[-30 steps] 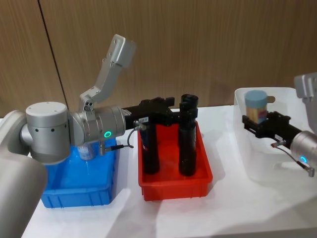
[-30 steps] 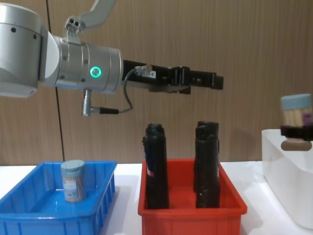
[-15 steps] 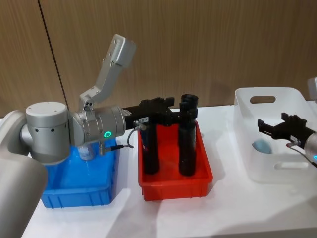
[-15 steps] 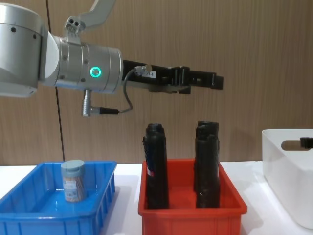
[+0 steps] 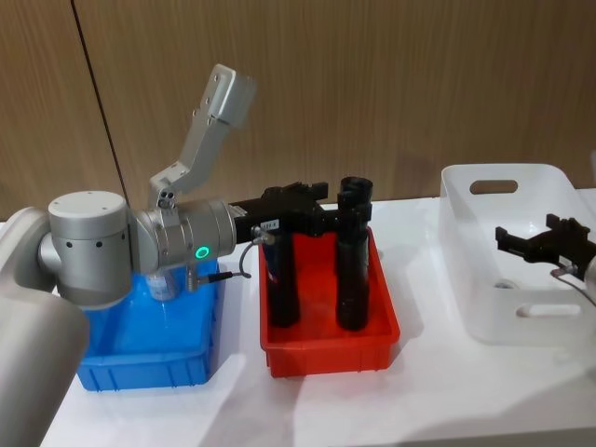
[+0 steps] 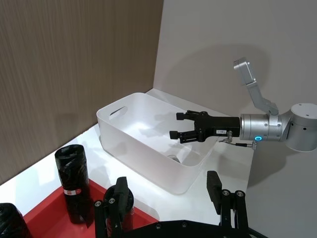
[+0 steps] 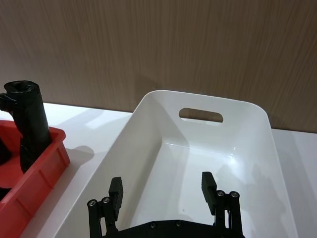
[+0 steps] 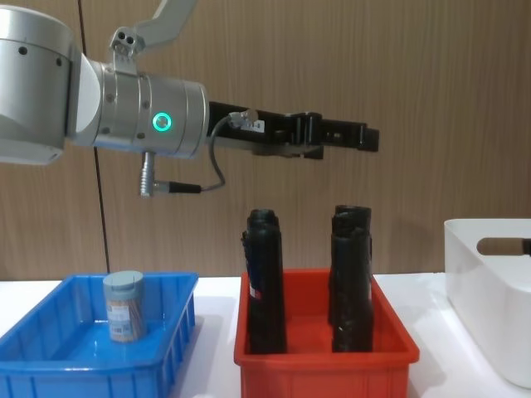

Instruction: Pick the cotton swabs from the blue box and place them into the white box.

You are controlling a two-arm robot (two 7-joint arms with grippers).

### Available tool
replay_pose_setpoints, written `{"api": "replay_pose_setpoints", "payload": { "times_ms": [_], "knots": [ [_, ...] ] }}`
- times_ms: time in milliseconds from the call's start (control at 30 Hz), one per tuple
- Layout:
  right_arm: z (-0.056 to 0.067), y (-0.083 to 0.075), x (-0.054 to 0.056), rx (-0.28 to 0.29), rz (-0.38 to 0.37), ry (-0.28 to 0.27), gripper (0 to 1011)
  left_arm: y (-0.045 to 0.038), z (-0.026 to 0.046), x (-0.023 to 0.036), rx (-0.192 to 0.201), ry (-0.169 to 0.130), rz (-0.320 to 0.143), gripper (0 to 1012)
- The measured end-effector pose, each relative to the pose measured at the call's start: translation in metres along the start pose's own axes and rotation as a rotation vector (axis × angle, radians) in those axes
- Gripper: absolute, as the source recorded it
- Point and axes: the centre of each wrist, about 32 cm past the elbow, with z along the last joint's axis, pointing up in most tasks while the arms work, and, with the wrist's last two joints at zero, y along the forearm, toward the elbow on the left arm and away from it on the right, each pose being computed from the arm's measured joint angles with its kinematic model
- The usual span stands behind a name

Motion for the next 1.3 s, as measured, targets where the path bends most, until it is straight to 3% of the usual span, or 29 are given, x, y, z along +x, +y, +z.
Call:
{"api": "replay_pose_setpoints", "payload": {
  "times_ms": [367,567,933,1000,1300],
  "knots": [
    [-0.001,0.000,0.003,0.001,-0.004,0.003,1002,0.0000,-0.0004,0.0000,0.000,0.000,0.000,1000],
    [-0.003,-0.004,-0.003,0.012,-0.002,-0.006,1002,0.0015,-0.0060,-0.0024,-0.003,-0.016,0.027,999],
    [-0.014,-0.018,-0.028,0.060,0.011,-0.034,1002,0.0086,-0.0319,-0.0149,-0.017,-0.088,0.151,1000],
    [-0.016,-0.022,-0.034,0.071,0.015,-0.040,1002,0.0108,-0.0397,-0.0192,-0.023,-0.110,0.186,1000],
    [-0.023,-0.037,-0.056,0.116,0.029,-0.053,1002,0.0175,-0.0611,-0.0328,-0.048,-0.172,0.286,1000]
  ]
}}
